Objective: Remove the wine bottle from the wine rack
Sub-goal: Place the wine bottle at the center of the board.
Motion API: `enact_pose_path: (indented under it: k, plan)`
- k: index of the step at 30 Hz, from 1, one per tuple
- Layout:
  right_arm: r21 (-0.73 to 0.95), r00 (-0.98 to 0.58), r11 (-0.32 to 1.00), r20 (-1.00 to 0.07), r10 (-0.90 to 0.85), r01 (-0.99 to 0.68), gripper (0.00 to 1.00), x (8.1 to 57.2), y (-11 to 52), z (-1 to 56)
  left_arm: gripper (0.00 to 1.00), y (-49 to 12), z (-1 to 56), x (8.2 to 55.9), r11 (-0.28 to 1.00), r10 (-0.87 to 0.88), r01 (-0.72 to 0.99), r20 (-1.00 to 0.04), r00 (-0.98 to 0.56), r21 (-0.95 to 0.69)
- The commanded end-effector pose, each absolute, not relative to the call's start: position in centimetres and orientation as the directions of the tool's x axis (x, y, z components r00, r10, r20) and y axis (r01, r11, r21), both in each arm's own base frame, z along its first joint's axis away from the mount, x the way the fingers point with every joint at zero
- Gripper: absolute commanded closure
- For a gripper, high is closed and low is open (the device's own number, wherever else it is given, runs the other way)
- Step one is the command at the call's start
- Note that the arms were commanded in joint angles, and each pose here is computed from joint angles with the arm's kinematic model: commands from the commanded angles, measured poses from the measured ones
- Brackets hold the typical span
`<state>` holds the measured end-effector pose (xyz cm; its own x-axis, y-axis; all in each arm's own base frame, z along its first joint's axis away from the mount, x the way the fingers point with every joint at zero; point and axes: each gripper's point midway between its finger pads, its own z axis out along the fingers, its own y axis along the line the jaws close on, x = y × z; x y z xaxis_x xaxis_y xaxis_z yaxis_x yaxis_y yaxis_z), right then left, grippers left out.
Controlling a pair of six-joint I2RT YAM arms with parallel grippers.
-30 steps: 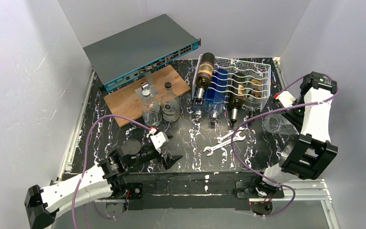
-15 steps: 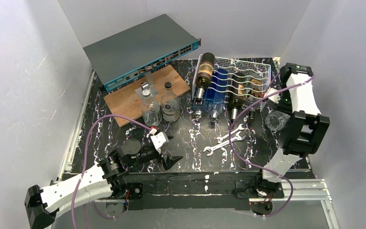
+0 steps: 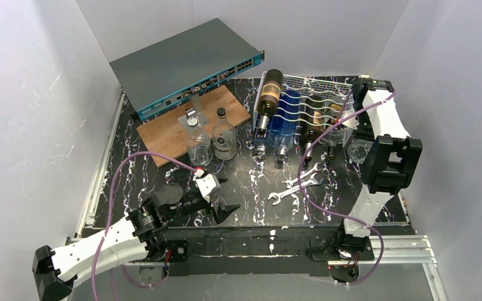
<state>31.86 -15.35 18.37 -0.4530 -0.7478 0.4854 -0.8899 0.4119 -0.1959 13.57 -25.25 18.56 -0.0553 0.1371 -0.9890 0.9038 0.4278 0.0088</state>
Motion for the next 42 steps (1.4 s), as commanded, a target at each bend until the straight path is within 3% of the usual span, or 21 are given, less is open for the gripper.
enact_pose_path:
  k: [1, 15, 22, 28, 32, 38, 42]
  plan:
    - [-0.011, -0.076, 0.092, 0.656, -0.751, -0.996, 0.77, 33.4, -17.6, 22.6, 0.01, -25.3, 20.1, 13.4, 0.419, 0.109, 0.908, -0.994, -0.028, 0.02]
    - [-0.105, -0.177, 0.143, 0.573, -0.8, -0.984, 0.39, 34.7, -16.7, 22.4, 0.01, -25.2, 20.3, 13.3, 0.417, 0.101, 0.909, -0.994, -0.029, 0.016]
    - [-0.144, -0.222, 0.171, 0.527, -0.82, -0.975, 0.35, 35.1, -16.1, 22.3, 0.01, -25.2, 20.7, 13.2, 0.415, 0.094, 0.91, -0.995, -0.024, 0.017]
    - [-0.246, -0.283, 0.192, 0.415, -0.865, -0.95, 0.29, 36.7, -14.8, 23.9, 0.01, -25.0, 21.0, 13.2, 0.418, 0.09, 0.908, -0.996, -0.017, 0.023]
    - [-0.313, -0.343, 0.25, 0.29, -0.893, -0.916, 0.26, 37.1, -13.3, 24.6, 0.01, -24.8, 21.2, 13.1, 0.417, 0.1, 0.908, -0.995, -0.019, 0.024]
    - [-0.446, -0.368, 0.332, -0.007, -0.93, -0.831, 0.24, 38.4, -9.5, 27.6, 0.0, -24.6, 21.0, 13.3, 0.439, 0.167, 0.898, -0.983, -0.08, 0.002]
    - [-0.537, -0.33, 0.426, -0.271, -0.904, -0.728, 0.22, 40.1, -6.1, 30.5, 0.01, -24.6, 21.1, 13.3, 0.461, 0.159, 0.885, -0.976, -0.147, -0.058]
